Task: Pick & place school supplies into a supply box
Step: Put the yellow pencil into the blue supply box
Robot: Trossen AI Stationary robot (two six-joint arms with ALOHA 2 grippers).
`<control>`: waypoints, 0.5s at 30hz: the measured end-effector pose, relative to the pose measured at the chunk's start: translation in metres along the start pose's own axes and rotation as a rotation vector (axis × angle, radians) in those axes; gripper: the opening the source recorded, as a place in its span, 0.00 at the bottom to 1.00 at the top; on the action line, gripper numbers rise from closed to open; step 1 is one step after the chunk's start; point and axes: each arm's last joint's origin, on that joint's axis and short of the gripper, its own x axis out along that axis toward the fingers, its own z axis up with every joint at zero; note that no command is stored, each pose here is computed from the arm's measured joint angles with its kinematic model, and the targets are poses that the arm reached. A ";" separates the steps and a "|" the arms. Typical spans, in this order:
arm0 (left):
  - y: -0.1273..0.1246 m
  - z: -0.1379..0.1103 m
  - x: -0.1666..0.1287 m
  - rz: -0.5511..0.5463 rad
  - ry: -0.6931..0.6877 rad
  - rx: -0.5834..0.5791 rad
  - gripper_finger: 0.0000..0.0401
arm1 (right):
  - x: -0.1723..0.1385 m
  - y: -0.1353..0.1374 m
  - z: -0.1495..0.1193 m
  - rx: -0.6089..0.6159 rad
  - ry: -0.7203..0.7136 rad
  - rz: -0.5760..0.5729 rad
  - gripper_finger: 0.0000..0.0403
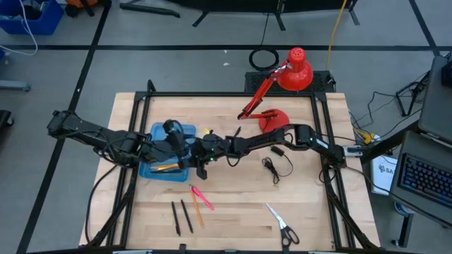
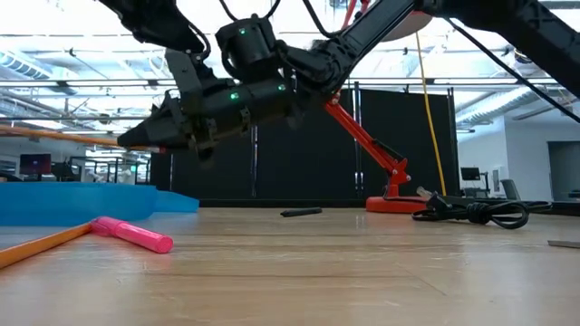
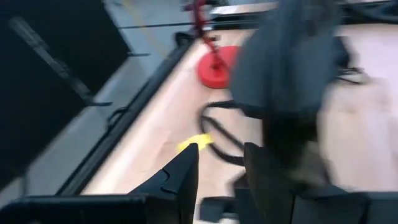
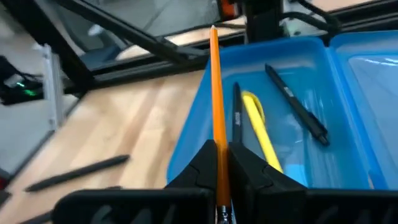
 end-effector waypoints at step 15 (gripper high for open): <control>-0.002 0.005 -0.005 -0.184 -0.024 -0.017 0.33 | -0.001 -0.006 0.001 -0.034 -0.021 -0.035 0.02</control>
